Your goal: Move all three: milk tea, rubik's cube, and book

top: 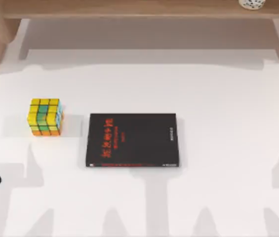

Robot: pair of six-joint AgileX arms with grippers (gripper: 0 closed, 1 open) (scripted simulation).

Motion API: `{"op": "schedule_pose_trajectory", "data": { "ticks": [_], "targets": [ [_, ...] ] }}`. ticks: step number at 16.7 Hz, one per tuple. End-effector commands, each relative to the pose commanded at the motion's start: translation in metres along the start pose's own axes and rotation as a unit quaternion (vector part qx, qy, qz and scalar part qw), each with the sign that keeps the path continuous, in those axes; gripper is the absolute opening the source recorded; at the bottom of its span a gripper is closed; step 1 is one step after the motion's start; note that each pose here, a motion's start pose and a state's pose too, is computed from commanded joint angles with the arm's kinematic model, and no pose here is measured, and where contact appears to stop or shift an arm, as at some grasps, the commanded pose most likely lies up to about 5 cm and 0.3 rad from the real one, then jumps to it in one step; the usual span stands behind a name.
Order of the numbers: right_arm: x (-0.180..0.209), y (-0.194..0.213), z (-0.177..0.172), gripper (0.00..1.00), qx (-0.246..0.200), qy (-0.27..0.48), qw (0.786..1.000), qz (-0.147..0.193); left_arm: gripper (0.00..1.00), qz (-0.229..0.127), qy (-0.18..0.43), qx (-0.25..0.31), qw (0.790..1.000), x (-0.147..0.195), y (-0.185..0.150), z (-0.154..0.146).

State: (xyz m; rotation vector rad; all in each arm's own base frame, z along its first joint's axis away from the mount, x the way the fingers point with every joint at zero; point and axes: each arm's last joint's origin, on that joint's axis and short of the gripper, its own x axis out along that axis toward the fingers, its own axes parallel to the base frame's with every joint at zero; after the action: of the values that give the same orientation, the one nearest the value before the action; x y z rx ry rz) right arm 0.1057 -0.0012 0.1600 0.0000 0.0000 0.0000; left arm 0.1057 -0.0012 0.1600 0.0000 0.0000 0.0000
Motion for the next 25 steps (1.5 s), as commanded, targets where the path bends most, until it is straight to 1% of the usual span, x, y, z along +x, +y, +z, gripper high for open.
{"op": "schedule_pose_trajectory", "data": {
  "ticks": [4, 7, 10, 14, 17, 21, 25],
  "targets": [
    [0.001, 0.0, 0.006, 1.0, 0.0, -0.003, 1.0, -0.001, 1.0, 0.0, 0.0, 0.0, 1.0, 0.0, 0.0, 0.0],
    [0.006, 0.002, 0.029, 1.0, -0.001, -0.012, 1.0, -0.002, 1.0, 0.0, 0.0, 0.0, 1.0, 0.0, 0.0, 0.0],
    [0.023, 0.006, 0.061, 1.0, -0.002, -0.012, 1.0, -0.003, 1.0, 0.0, 0.0, 0.0, 1.0, 0.0, 0.0, 0.0],
    [0.073, 0.017, 0.098, 1.0, -0.005, -0.003, 1.0, -0.005, 1.0, 0.0, 0.0, 0.0, 1.0, 0.0, 0.0, 0.0],
    [0.121, 0.031, 0.114, 1.0, -0.006, -0.004, 1.0, -0.006, 1.0, 0.0, 0.0, 0.0, 1.0, 0.0, 0.0, 0.0],
    [0.19, 0.055, 0.113, 1.0, -0.006, -0.003, 1.0, -0.008, 1.0, 0.0, 0.0, 0.0, 1.0, 0.0, 0.0, 0.0],
    [0.246, 0.081, 0.092, 1.0, -0.006, -0.003, 1.0, -0.009, 1.0, 0.0, 0.0, 0.0, 1.0, 0.0, 0.0, 0.0]
  ]
}}
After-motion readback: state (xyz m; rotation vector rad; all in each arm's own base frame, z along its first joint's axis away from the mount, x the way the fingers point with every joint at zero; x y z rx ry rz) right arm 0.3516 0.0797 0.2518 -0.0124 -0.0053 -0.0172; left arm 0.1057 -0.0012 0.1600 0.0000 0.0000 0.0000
